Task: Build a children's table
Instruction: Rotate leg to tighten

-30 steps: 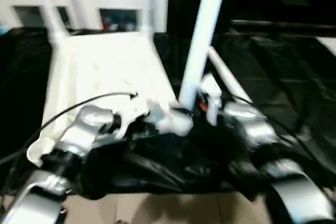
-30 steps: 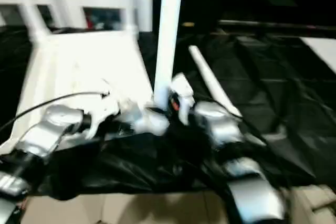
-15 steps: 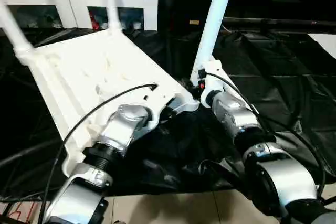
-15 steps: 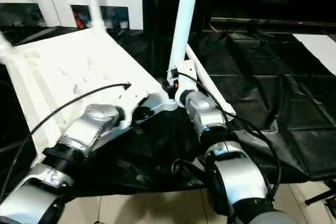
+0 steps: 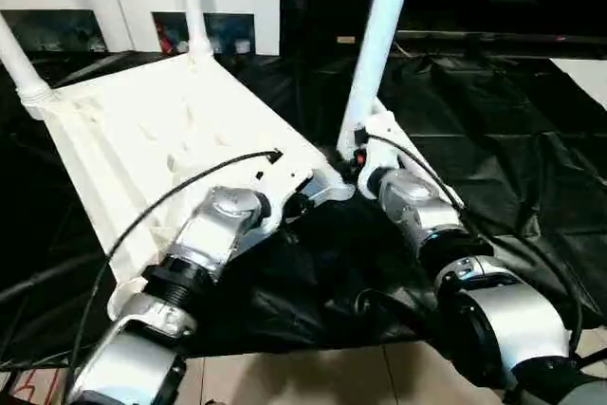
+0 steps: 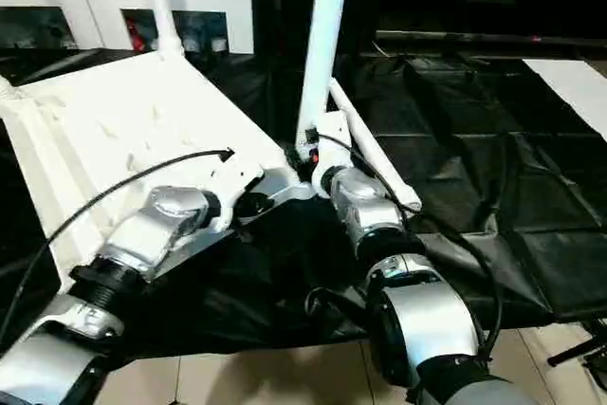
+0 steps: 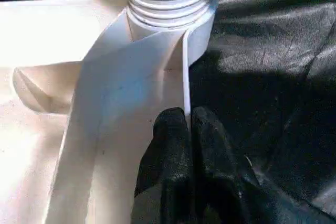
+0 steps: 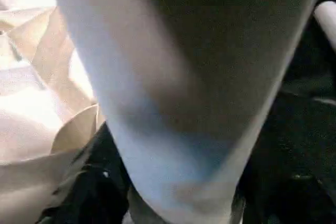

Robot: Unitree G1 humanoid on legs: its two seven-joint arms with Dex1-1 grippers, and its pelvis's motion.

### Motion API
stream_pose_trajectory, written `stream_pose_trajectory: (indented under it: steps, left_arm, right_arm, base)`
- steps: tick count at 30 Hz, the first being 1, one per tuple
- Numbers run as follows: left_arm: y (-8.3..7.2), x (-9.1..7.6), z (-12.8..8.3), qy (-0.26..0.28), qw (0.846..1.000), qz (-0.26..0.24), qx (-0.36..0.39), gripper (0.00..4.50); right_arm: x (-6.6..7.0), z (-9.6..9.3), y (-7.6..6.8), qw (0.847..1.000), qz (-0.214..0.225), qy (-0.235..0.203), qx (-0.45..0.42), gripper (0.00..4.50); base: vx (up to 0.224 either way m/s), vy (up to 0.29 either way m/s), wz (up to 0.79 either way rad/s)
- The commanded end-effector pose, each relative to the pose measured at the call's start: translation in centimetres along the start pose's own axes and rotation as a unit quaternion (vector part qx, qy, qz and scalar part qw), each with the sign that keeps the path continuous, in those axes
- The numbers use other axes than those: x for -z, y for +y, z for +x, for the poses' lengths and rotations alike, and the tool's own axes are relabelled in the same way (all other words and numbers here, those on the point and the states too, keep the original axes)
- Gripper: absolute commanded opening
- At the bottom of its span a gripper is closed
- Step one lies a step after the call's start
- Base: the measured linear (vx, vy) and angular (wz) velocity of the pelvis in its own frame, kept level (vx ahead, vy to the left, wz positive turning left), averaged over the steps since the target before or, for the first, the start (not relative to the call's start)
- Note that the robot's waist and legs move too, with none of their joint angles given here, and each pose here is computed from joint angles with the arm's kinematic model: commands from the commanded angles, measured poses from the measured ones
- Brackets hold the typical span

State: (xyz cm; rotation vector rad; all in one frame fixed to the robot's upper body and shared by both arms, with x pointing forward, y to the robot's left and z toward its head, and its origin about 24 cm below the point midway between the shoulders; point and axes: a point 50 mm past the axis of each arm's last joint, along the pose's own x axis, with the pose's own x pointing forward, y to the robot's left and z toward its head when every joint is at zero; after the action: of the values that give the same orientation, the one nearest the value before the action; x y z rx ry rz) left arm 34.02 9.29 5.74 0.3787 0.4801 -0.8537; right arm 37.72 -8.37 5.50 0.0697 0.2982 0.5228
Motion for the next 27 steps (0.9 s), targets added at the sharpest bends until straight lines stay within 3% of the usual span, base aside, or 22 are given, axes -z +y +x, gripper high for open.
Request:
stream_pose_trajectory:
  steps: [1, 5, 9, 17, 19, 27]
  left_arm:
    - [-0.3, -2.3, -0.1, -0.046, 0.998, 0.039, 0.006, 0.0]
    - [-0.2, -2.4, -0.4, -0.055, 0.997, 0.049, 0.019, 0.0]
    - [-0.1, -2.0, -1.2, -0.063, 0.995, 0.062, 0.052, 0.0]
    - [-0.4, -1.3, -2.2, -0.076, 0.986, 0.078, 0.125, 0.0]
    - [-0.4, -1.2, -2.3, -0.076, 0.985, 0.077, 0.132, 0.0]
    - [-0.8, -0.3, -3.8, -0.073, 0.964, 0.111, 0.231, 0.0]
  right_arm:
    - [3.5, 0.1, 2.4, 0.995, 0.022, 0.068, -0.068, 3.17]
    - [2.8, 0.1, 2.4, 0.994, 0.015, 0.05, -0.094, 3.45]
    - [1.8, -0.9, 1.4, 0.987, -0.02, 0.026, -0.157, 3.67]
    - [2.6, -3.7, -1.1, 0.967, -0.076, 0.06, -0.235, 3.67]
    - [2.7, -4.0, -1.2, 0.965, -0.079, 0.063, -0.24, 3.67]
    - [3.0, -6.4, -1.5, 0.935, -0.11, 0.09, -0.326, 3.67]
  base:
    - [0.0, 0.0, 0.0]
    - [0.0, 0.0, 0.0]
    - [0.0, 0.0, 0.0]
    - [0.0, 0.0, 0.0]
    - [0.0, 0.0, 0.0]
    - [0.0, 0.0, 0.0]
